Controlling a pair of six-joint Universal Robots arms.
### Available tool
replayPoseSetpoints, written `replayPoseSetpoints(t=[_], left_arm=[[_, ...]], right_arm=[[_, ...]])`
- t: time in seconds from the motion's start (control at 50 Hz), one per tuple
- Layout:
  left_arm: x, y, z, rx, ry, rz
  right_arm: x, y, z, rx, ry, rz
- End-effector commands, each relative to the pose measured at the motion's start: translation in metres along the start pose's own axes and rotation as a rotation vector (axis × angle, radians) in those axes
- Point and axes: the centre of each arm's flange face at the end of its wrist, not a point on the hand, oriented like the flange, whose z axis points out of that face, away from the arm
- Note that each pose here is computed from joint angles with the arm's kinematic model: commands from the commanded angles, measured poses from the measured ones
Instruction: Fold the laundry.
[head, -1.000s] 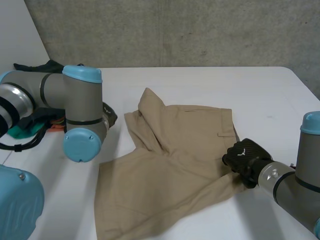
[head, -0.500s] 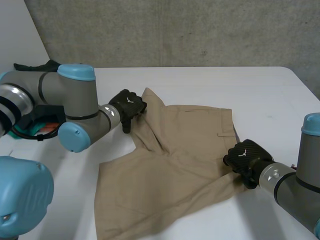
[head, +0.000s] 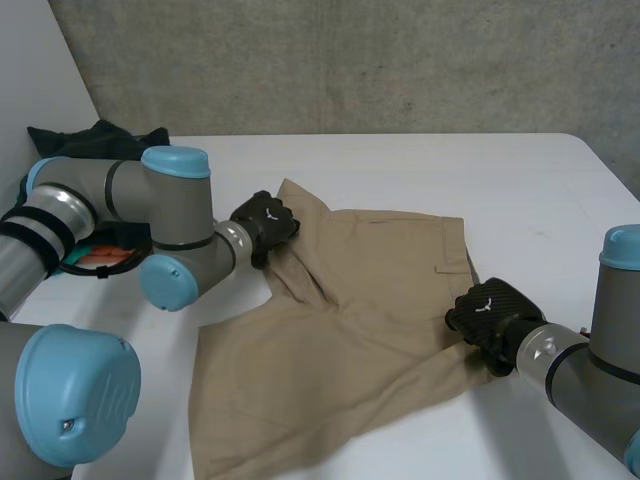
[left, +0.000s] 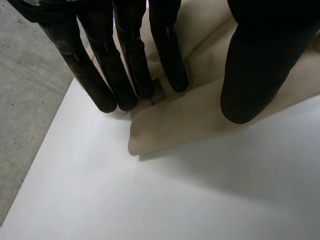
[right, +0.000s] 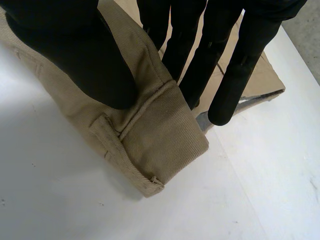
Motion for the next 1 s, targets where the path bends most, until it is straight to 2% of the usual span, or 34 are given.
replayPoseSetpoints(t=[0.02,0.2,0.46,0.54,0.62,0.64,0.7,0.82,0.88,1.0], left_arm=[[-0.011,0.001,-0.009,-0.052,-0.035,-0.015],[-0.001,-0.001,-0.008,-0.022,-0.001,-0.012],[0.011,-0.002,0.003,-0.013,-0.024,0.045],[0.008,0.000,0.002,-0.065,-0.076,0.071],[-0.008,0.016,-0.007,-0.274,-0.228,0.113],[-0.017,0.024,-0.015,-0.375,-0.291,0.113],[-0.030,0.033,-0.031,-0.474,-0.331,0.086],[-0.027,0.016,-0.052,-0.393,-0.249,-0.021],[-0.030,0.008,-0.060,-0.375,-0.258,-0.088],[-0.041,0.003,-0.069,-0.378,-0.288,-0.140]], right_arm=[[0.000,0.001,0.001,-0.004,-0.003,-0.003],[-0.001,0.002,0.002,-0.008,-0.004,-0.004],[0.001,0.002,0.002,-0.008,-0.001,-0.002],[0.000,0.001,0.001,-0.006,-0.003,-0.003],[0.000,0.001,0.001,-0.006,-0.005,-0.004],[0.000,0.000,0.000,-0.002,-0.005,-0.005],[-0.001,-0.001,-0.001,0.000,-0.005,-0.001],[-0.006,-0.003,-0.004,0.007,-0.012,-0.011],[-0.009,-0.005,-0.005,0.011,-0.018,-0.011],[-0.011,-0.004,-0.006,0.008,-0.024,-0.007]])
